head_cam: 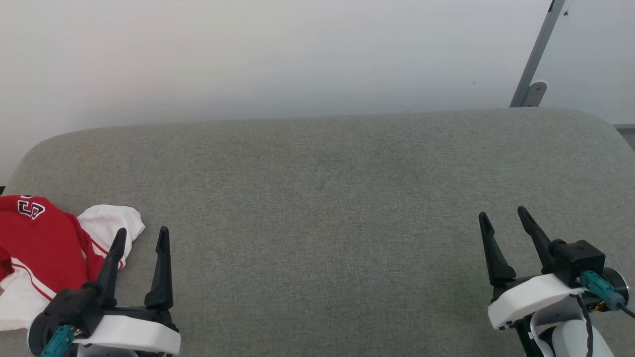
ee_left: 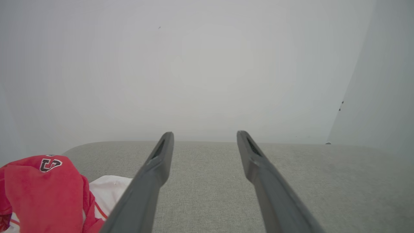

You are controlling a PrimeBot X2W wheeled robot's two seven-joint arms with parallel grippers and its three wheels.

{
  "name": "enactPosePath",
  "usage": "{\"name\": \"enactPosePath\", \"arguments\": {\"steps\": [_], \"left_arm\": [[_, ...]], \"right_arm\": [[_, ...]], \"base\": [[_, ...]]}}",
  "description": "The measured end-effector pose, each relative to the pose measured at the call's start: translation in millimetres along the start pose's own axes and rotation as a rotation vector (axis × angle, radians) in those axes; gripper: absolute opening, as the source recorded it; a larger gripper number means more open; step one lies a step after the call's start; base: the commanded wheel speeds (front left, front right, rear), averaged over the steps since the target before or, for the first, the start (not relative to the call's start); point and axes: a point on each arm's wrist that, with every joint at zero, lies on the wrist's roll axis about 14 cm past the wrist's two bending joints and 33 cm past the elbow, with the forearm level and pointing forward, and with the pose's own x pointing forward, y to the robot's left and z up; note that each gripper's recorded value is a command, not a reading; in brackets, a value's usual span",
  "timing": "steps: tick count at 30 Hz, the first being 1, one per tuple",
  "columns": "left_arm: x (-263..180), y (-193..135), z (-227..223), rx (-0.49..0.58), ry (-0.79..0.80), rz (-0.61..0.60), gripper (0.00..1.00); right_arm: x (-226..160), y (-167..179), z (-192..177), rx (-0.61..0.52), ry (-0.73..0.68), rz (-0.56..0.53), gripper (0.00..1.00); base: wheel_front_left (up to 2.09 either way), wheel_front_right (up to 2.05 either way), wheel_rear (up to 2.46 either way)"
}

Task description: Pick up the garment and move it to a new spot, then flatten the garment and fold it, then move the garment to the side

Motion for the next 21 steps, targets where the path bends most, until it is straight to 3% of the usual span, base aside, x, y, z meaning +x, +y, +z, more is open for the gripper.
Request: {"name": "enactPosePath", "arguments": {"steps": [21], "left_arm": [[-5.3, 9.6, -7.8, -0.026, 0.024, 0.037, 1.0]], "right_arm": [[4.2, 1.3, 2.2, -0.014, -0.011, -0.001, 1.0]], "base": [[0.0, 0.0, 0.0]]}}
